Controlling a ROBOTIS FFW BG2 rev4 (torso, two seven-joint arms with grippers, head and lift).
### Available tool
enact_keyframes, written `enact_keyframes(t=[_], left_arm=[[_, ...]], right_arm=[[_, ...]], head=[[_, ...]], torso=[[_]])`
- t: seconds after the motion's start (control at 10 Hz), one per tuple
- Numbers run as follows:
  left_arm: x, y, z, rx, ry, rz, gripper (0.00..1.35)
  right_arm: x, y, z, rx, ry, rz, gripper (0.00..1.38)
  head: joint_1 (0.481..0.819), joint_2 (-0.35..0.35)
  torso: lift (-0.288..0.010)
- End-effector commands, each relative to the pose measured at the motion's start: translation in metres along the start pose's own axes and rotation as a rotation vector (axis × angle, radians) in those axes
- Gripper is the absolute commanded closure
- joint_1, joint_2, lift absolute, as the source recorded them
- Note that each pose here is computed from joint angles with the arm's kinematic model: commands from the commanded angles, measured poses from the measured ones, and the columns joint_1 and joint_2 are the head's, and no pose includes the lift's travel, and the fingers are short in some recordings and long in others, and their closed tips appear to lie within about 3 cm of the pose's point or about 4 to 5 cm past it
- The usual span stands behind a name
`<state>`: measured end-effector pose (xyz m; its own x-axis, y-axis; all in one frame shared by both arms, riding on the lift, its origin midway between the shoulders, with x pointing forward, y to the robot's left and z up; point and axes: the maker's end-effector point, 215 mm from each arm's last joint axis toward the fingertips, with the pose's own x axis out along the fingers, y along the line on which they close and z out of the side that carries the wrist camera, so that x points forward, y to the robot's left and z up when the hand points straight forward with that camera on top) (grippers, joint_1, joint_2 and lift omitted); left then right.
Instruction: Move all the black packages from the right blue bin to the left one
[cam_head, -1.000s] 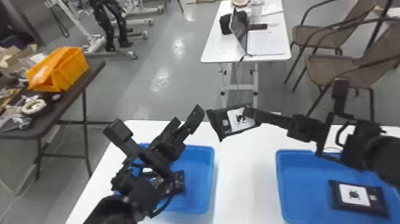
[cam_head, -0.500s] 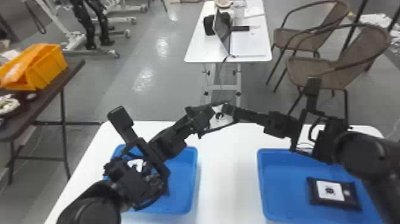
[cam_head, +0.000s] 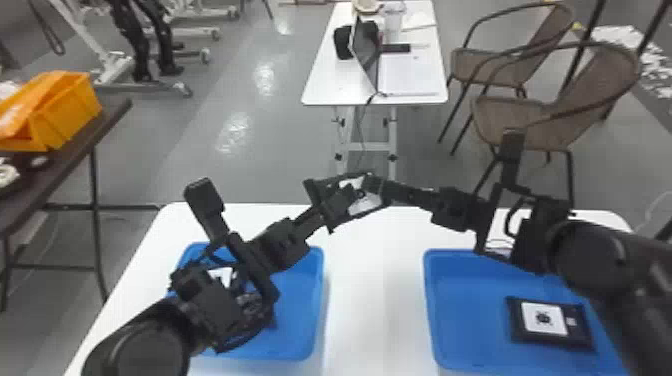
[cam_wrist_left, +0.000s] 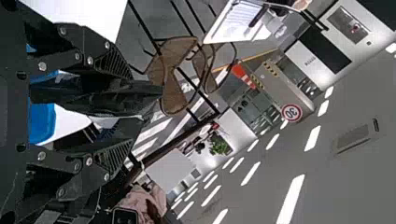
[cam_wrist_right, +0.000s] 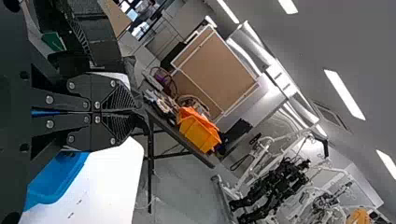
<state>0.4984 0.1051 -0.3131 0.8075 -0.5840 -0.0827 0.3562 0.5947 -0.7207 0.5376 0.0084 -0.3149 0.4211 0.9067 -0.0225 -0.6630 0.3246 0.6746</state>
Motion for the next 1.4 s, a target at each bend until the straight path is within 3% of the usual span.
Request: enact_keyframes(t=[0.0, 0.2, 0.3, 0.4, 0.5, 0.7, 0.9, 1.1, 1.3], left_arm=[[-0.001, 0.000, 0.006, -0.004, -0.014, -0.005, 1.22], [-0.005, 0.004, 0.015, -0.004, -0.059, 0.005, 1.22], [-0.007, 0.006, 0.021, -0.009, -0.085, 0.012, 1.22], [-0.012, 0.015, 0.023, -0.003, -0.106, 0.039, 1.22], [-0.020, 0.036, 0.027, 0.046, -0.116, 0.101, 1.22], [-0.058, 0.101, 0.037, 0.273, -0.096, 0.333, 1.22], [-0.115, 0.164, 0.021, 0.427, -0.062, 0.590, 1.22], [-0.160, 0.194, 0.022, 0.645, -0.022, 0.760, 1.22], [-0.170, 0.199, 0.017, 0.804, 0.084, 0.838, 1.22]], right_arm=[[0.000, -0.002, 0.000, 0.002, -0.004, -0.002, 1.13], [0.002, -0.002, -0.004, 0.007, -0.003, 0.000, 1.08], [0.001, -0.005, -0.003, 0.007, -0.013, -0.003, 0.86], [-0.003, -0.009, -0.002, 0.000, -0.035, -0.011, 0.33], [-0.012, -0.015, -0.003, -0.005, -0.060, -0.032, 0.01], [-0.055, -0.046, -0.005, -0.093, -0.061, -0.188, 0.21], [-0.106, -0.072, -0.020, -0.089, -0.083, -0.327, 0.31], [-0.152, -0.095, -0.037, -0.067, -0.105, -0.452, 0.32], [-0.184, -0.107, -0.049, -0.085, -0.066, -0.557, 0.32]], head=[[0.695, 0.120], [0.695, 0.125], [0.695, 0.129], [0.695, 0.135], [0.695, 0.141], [0.695, 0.155], [0.695, 0.173], [0.695, 0.194], [0.695, 0.198]], torso=[[-0.040], [-0.040], [-0.040], [-0.040], [-0.040], [-0.040], [-0.040], [-0.040], [-0.040]])
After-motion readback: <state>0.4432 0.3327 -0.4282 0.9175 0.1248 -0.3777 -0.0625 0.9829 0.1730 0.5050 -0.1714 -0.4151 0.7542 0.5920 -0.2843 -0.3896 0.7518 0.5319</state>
